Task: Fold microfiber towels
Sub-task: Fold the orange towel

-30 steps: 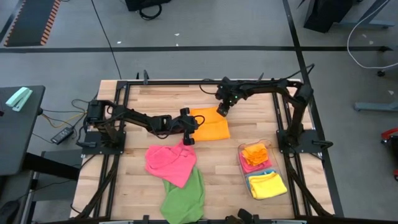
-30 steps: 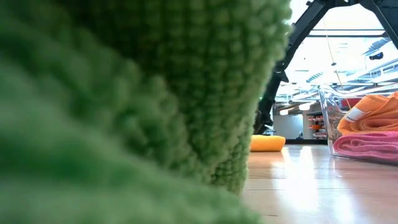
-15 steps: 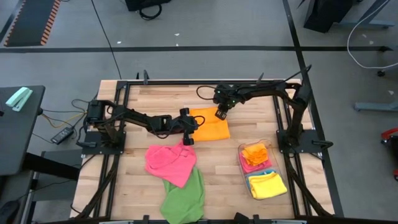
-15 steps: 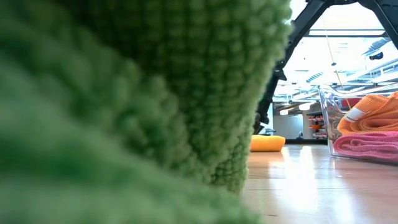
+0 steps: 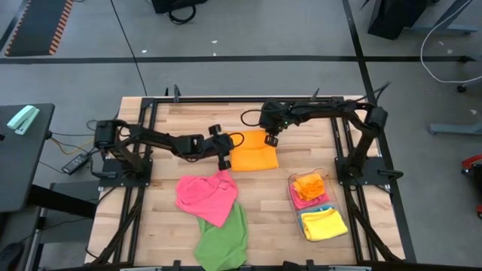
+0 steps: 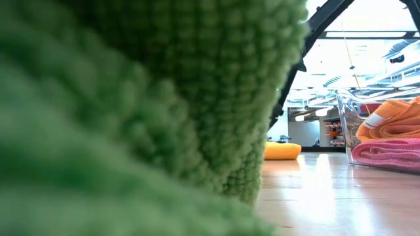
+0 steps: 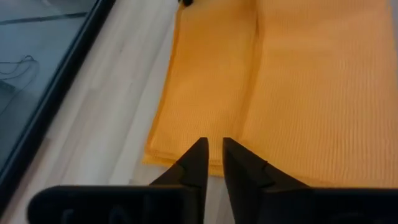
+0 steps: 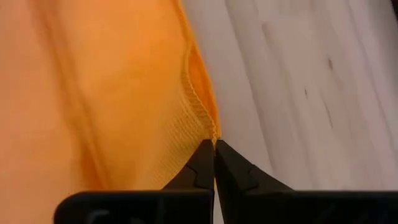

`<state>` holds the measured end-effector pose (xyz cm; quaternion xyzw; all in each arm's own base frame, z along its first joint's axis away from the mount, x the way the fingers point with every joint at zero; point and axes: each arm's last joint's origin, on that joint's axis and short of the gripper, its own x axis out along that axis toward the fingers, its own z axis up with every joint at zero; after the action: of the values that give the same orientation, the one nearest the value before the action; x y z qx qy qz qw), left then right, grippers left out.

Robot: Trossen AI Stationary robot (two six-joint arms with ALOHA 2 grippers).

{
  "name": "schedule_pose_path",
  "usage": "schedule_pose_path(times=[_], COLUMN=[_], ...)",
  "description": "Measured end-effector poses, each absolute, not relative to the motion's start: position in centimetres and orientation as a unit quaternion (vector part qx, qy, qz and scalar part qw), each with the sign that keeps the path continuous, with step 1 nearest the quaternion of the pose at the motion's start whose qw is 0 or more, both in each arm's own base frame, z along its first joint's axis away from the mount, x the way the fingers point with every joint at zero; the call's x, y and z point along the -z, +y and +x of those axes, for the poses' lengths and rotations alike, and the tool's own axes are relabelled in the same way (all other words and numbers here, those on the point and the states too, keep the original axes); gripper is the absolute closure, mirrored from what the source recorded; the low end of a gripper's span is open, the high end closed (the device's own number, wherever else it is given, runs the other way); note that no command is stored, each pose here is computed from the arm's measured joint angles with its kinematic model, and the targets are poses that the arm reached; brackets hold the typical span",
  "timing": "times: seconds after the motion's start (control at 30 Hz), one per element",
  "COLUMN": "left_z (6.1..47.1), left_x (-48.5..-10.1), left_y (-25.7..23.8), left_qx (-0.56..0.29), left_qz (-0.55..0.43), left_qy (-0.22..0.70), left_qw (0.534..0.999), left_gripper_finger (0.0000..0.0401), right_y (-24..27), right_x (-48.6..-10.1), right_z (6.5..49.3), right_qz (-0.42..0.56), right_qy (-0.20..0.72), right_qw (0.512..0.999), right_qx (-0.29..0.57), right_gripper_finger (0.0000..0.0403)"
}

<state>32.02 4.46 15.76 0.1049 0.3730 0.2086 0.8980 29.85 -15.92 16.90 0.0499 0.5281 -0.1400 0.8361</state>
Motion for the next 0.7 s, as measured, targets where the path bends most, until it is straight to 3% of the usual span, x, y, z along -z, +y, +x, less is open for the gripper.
schedule_pose_path(times=[0.27,0.47,0.7], left_z=[31.3,30.7,30.7], left_x=[-16.2,-15.7,-13.1], left_y=[9.7,11.6,12.9], left_qx=[-0.192,-0.207,-0.230], left_qz=[-0.008,-0.083,-0.136], left_qy=[0.330,0.329,0.346], left_qw=[0.924,0.918,0.900], left_gripper_finger=[0.0282,0.0236,0.0221], right_y=[-14.7,-14.3,-14.2], right_x=[-17.5,-17.5,-17.7], right_z=[30.3,30.6,30.9], right_qz=[0.027,0.023,0.023], right_qy=[0.523,0.521,0.510], right_qw=[0.843,0.846,0.852], right_qx=[0.121,0.115,0.119], right_gripper_finger=[0.0397,0.0397,0.0397])
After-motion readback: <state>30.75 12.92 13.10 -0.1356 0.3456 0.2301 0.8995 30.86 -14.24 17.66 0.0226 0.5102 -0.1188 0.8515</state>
